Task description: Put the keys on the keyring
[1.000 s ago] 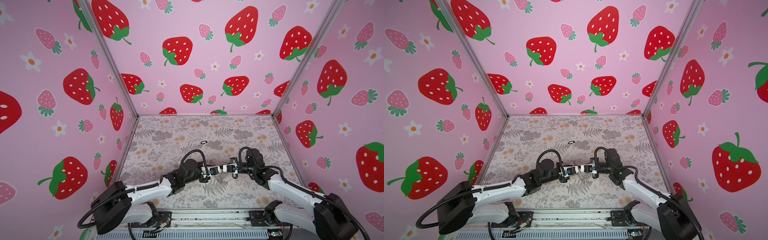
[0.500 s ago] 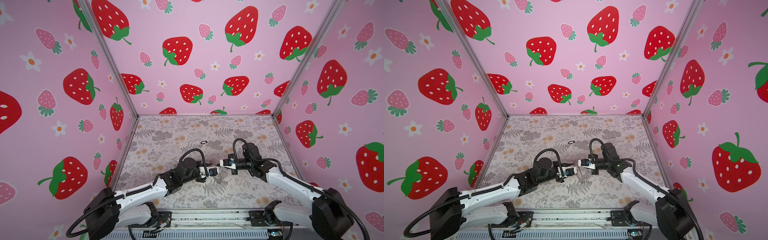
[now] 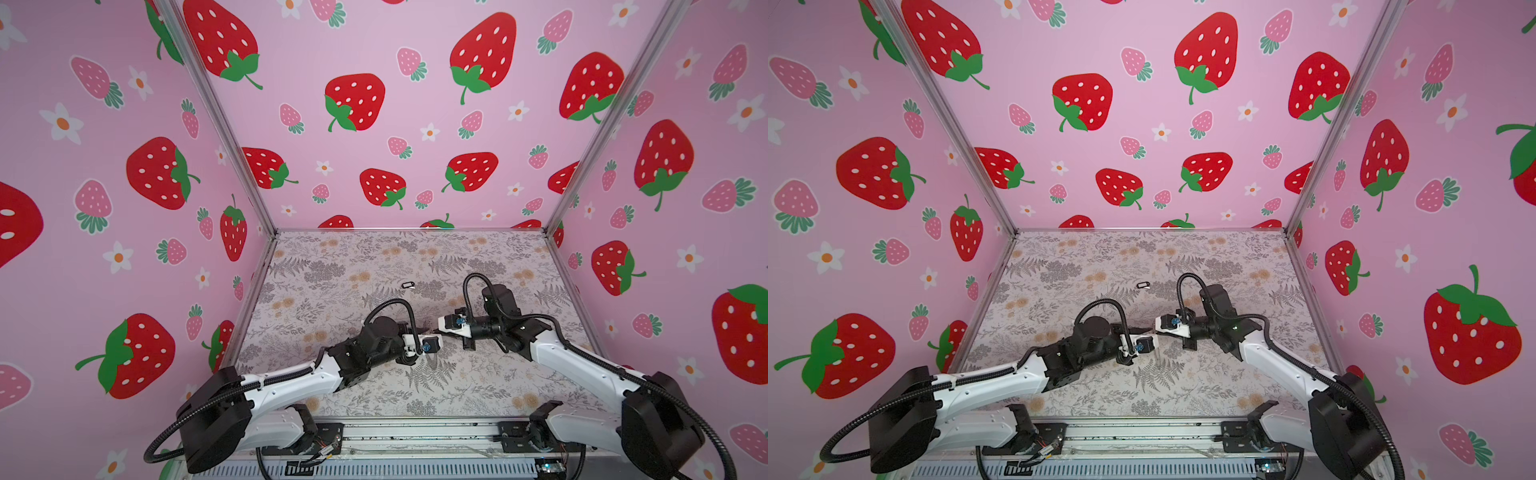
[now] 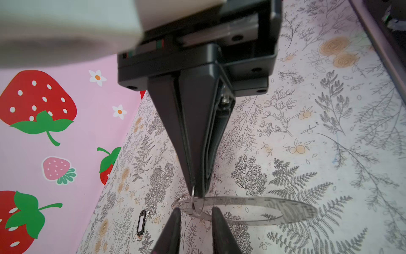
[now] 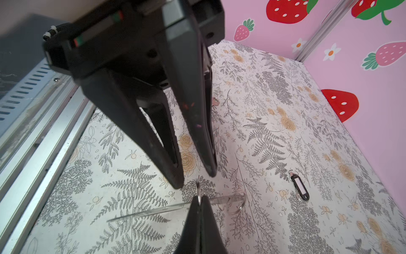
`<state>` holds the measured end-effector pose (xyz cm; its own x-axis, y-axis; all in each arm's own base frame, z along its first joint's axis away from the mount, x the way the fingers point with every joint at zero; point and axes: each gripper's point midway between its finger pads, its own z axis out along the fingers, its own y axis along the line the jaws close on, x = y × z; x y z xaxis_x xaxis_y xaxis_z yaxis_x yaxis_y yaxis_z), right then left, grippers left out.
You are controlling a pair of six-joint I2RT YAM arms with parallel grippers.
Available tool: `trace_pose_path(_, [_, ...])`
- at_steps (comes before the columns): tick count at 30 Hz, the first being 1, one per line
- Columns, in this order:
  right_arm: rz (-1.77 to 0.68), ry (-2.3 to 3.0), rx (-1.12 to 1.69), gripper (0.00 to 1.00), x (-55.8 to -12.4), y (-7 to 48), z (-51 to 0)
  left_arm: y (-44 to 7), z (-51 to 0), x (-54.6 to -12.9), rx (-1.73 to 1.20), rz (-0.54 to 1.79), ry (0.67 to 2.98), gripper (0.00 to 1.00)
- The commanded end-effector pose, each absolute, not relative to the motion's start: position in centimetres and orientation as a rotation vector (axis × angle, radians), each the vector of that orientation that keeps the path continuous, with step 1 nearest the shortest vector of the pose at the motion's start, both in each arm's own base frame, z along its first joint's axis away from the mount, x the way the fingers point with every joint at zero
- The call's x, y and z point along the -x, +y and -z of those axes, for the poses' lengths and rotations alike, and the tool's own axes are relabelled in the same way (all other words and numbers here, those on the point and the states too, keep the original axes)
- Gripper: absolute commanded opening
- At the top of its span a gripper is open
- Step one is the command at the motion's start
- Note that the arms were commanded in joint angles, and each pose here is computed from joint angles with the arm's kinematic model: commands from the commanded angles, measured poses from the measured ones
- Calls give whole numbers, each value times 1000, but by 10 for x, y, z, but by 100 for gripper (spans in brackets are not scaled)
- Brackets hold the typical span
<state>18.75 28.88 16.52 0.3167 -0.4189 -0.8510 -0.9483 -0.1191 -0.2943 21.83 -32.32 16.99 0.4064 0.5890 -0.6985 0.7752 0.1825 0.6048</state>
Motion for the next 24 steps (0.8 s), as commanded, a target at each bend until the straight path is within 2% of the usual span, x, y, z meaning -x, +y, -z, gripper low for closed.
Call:
trace_pose_path(1, [-810,1227,1703,0,-183,293,-175,-334,-197,-222,-1479,169,1192,26])
trace_pose_path(24, [-785,1196,1714,0,-184,293,-179,-339,-181,-229,-1526,121,1256,16])
